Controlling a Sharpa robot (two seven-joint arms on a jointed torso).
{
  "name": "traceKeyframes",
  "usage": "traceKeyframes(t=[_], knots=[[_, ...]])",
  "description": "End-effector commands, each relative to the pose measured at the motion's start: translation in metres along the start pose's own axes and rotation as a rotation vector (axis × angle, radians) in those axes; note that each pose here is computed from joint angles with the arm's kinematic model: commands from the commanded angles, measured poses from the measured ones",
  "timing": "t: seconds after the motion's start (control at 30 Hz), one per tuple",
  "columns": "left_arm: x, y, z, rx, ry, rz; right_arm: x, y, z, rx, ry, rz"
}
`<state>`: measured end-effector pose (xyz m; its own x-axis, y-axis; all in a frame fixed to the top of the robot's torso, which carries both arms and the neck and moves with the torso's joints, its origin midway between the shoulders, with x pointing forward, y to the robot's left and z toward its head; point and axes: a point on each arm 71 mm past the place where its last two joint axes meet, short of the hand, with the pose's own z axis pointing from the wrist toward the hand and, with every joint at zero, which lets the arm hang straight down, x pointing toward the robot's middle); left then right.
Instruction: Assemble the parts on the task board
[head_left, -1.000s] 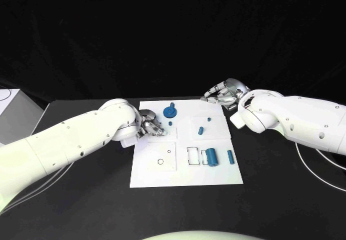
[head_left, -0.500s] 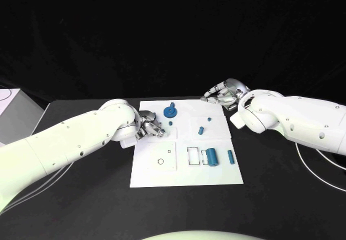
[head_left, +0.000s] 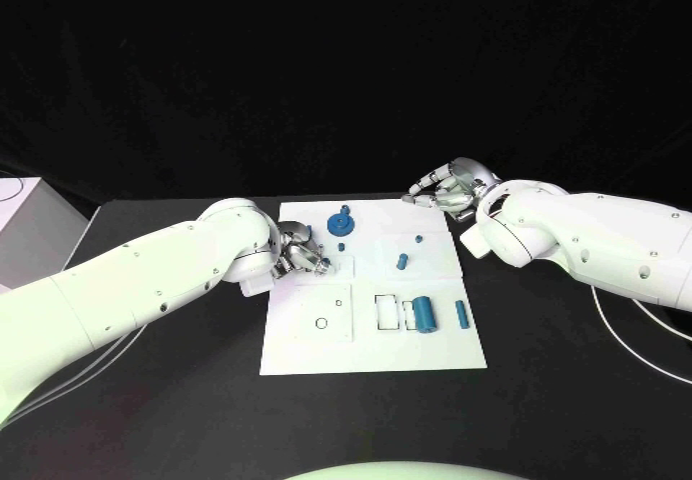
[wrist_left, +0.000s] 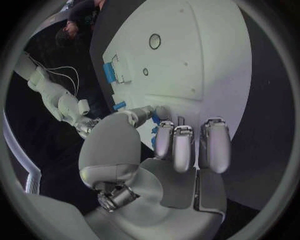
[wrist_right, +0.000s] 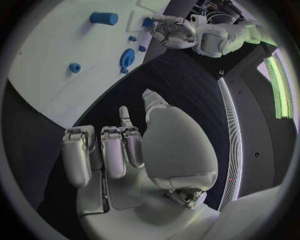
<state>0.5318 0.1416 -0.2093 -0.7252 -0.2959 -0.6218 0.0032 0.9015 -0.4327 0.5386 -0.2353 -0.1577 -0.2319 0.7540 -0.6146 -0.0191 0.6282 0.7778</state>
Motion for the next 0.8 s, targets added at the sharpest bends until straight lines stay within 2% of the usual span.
traceKeyframes(t=[0.03,0.8], knots=[[0.0059,0.0040,0.0023,-0.016,0.023,0.017,0.0006,0.0004,-0.0002,-0.007,0.007,-0.004],[0.0037,0.0063,0.0018,-0.009,0.008,-0.038,0.0009,-0.0003,-0.0002,-0.005,0.008,-0.005]])
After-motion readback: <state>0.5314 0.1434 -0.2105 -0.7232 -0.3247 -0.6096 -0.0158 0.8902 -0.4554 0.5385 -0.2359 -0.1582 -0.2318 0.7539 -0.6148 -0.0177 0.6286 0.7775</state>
